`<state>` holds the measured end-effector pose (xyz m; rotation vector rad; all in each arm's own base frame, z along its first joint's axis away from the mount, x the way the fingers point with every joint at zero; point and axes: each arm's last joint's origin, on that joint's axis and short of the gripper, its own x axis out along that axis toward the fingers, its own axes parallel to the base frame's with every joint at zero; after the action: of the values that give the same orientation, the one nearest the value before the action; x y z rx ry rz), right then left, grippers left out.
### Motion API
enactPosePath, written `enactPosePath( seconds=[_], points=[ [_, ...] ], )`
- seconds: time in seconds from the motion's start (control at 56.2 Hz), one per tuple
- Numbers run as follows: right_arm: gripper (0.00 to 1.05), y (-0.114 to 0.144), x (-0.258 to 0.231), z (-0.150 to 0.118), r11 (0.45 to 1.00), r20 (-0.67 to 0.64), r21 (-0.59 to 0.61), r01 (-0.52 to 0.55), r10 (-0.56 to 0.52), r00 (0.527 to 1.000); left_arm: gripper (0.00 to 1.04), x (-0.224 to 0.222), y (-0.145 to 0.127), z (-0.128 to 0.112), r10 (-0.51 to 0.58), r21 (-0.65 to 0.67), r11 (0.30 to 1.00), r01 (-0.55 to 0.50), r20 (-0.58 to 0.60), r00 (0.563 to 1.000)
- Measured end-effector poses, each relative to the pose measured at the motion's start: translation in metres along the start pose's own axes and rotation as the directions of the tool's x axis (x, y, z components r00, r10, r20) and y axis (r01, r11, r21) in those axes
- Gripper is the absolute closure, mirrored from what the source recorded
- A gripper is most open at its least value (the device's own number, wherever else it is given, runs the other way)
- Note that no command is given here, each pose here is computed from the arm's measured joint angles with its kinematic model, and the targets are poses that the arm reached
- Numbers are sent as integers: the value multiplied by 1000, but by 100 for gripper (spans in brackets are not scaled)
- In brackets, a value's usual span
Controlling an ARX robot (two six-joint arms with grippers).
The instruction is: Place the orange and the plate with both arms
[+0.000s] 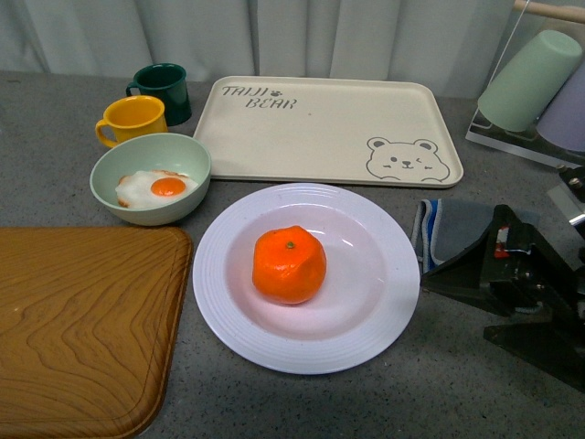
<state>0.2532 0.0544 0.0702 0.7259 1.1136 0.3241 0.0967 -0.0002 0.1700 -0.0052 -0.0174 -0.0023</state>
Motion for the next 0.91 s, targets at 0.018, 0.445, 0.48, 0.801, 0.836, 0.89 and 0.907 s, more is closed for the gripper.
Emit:
enactPosePath(
  seconds=[0.018, 0.445, 0.48, 0.801, 0.836, 0.89, 0.907],
  points=[
    [9, -1, 2, 1, 1000, -3, 2, -5, 5, 1000, 7, 0, 0, 0, 0, 0, 1000, 0, 0, 1000],
    [9, 6, 46, 21, 995, -48, 69, -67, 70, 996, 7, 0, 0, 0, 0, 0, 1000, 0, 0, 1000],
    [9, 7, 48, 23, 995, -49, 72, -71, 74, 996, 7, 0, 0, 0, 0, 0, 1000, 0, 0, 1000],
    [9, 10, 70, 35, 990, -80, 127, -58, 69, 994, 7, 0, 0, 0, 0, 0, 1000, 0, 0, 1000],
    [9, 11, 72, 36, 990, -80, 130, -59, 70, 994, 7, 0, 0, 0, 0, 0, 1000, 0, 0, 1000],
    [9, 12, 74, 37, 989, -84, 137, -54, 66, 994, 7, 0, 0, 0, 0, 0, 1000, 0, 0, 1000],
    [9, 13, 75, 37, 989, -86, 139, -53, 65, 994, 7, 0, 0, 0, 0, 0, 1000, 0, 0, 1000]
  ],
)
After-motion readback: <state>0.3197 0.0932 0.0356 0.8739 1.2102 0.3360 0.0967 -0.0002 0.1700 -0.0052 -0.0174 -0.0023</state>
